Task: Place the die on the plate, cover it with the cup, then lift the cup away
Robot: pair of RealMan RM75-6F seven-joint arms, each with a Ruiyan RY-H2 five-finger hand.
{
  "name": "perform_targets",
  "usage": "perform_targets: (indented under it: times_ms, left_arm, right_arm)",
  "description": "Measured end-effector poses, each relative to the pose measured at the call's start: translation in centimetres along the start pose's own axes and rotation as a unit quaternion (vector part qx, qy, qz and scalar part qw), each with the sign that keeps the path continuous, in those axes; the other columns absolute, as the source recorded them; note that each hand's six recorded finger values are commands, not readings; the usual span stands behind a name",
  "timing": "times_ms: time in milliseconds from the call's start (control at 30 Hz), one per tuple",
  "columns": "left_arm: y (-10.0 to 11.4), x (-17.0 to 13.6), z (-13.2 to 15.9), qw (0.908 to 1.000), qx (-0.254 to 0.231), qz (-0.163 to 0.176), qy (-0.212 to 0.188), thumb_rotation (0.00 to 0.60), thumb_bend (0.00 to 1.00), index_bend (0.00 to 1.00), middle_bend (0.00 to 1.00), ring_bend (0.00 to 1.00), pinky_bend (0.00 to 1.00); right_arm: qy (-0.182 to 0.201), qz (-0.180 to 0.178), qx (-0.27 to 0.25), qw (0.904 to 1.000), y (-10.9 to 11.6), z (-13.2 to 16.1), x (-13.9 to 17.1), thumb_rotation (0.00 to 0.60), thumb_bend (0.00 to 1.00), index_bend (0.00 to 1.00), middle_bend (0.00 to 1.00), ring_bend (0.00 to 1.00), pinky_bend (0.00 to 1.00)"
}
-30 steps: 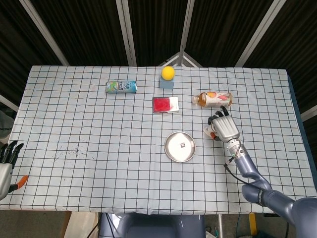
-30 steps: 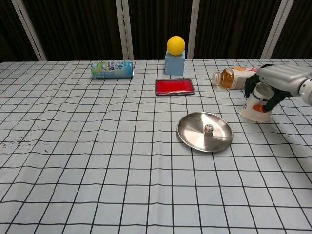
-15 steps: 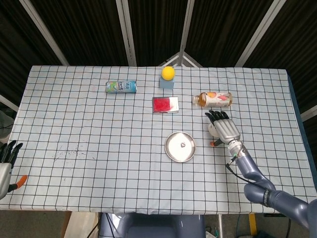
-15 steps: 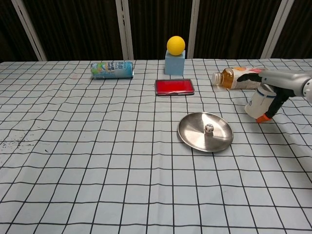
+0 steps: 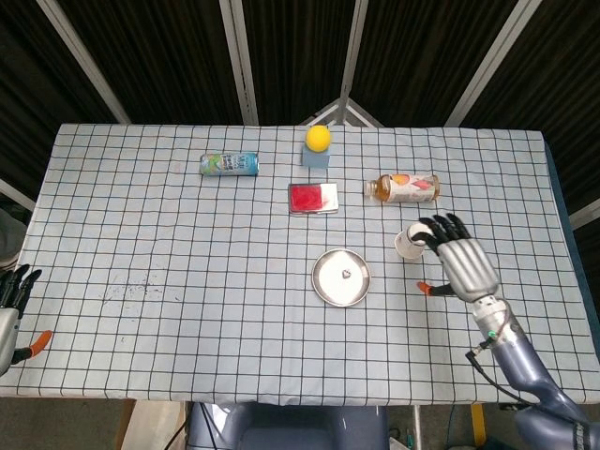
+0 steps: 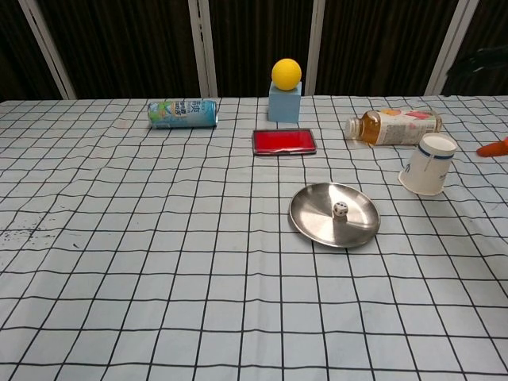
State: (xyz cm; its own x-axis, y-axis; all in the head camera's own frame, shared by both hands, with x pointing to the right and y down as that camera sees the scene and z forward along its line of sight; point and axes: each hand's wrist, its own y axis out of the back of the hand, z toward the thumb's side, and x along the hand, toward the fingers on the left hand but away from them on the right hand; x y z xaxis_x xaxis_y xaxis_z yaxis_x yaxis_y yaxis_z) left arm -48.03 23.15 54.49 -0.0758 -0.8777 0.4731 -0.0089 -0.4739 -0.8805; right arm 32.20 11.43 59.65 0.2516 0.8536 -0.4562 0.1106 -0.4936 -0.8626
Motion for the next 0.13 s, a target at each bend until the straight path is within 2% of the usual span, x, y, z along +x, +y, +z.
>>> perform_targets:
  times_ms: [133]
  left_arm:
    - [0.3, -0.3, 0.1, 0.9999, -0.007, 0.003, -0.008, 0.6, 0.36, 0.02, 0.0, 0.0, 0.0]
  right_arm:
    - [-0.053, -0.068, 0.037, 0.9956, 1.5, -2.9, 6.9, 0.6, 0.24, 0.32, 0.17, 0.11, 0.0]
